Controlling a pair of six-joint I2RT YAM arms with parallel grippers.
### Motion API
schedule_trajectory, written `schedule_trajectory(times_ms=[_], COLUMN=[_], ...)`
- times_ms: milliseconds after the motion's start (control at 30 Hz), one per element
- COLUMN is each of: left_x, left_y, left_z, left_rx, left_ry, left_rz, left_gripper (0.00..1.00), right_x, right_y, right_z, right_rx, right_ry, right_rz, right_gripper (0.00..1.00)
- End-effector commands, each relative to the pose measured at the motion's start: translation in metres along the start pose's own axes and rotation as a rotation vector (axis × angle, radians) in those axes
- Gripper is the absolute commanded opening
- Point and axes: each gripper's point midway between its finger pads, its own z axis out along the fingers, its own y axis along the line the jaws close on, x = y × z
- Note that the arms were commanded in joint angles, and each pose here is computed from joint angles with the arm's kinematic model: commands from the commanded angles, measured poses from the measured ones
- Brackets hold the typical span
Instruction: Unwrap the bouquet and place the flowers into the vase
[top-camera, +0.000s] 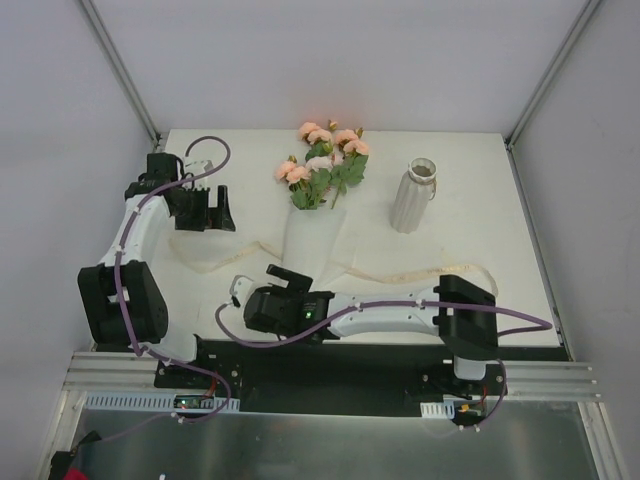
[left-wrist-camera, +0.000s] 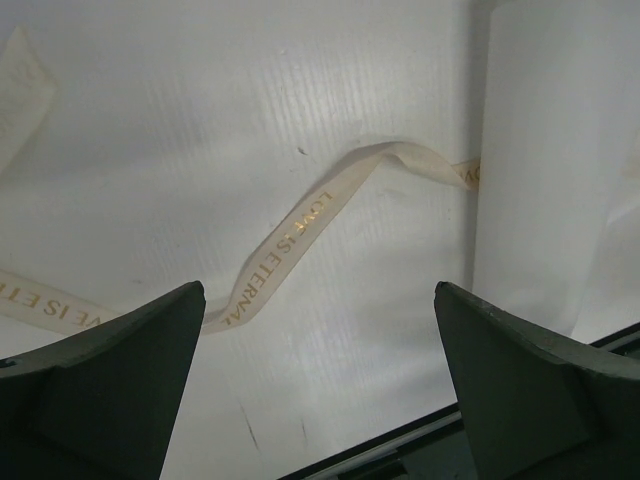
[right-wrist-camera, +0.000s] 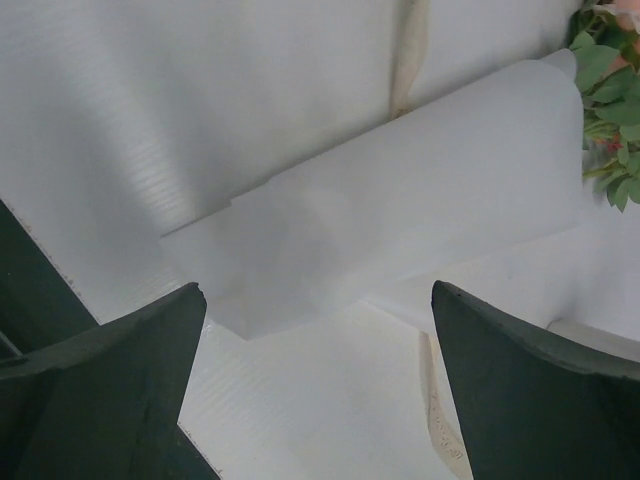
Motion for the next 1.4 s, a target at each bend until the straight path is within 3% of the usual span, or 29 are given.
schedule_trajectory(times_ms=[0, 667, 900, 1167, 1267, 1367], left_x=[0.010, 0.006, 0.007, 0.001, 0.000, -0.002], left_y=[-0.007, -0.009, -0.011, -0.014, -0.015, -0.015], left_z=[-0.011, -0.021, -0.021, -0.028, -0.029, -0.031], left_rx=[0.008, -0.002, 0.004, 0.002, 0.005, 0.002], left_ry=[0.009, -0.021, -0.020, -0.043, -0.045, -0.049], left_rz=[-0.001, 0.034, 0.027, 0.042, 0.043, 0.045], left_gripper=[0.99, 0.99, 0.99, 0.99, 0.99, 0.99], right_x=[0.009, 0.029, 0.015, 0.017, 0.016, 0.000], right_y=[0.008, 0.014, -0.002, -0.006, -0.008, -0.023], right_z=[0.008, 0.045, 0.050, 0.062, 0.061, 0.048], right_rx=[0.031, 0.157, 0.292, 0.399, 0.416, 0.468], right_ry=[0.028, 0.077, 0.016, -0.001, -0.006, -0.049], right_rz=[-0.108, -0.219, -0.229, -0.236, -0.215, -0.157], right_gripper=[1.00, 0.93, 0.86, 0.85, 0.80, 0.64])
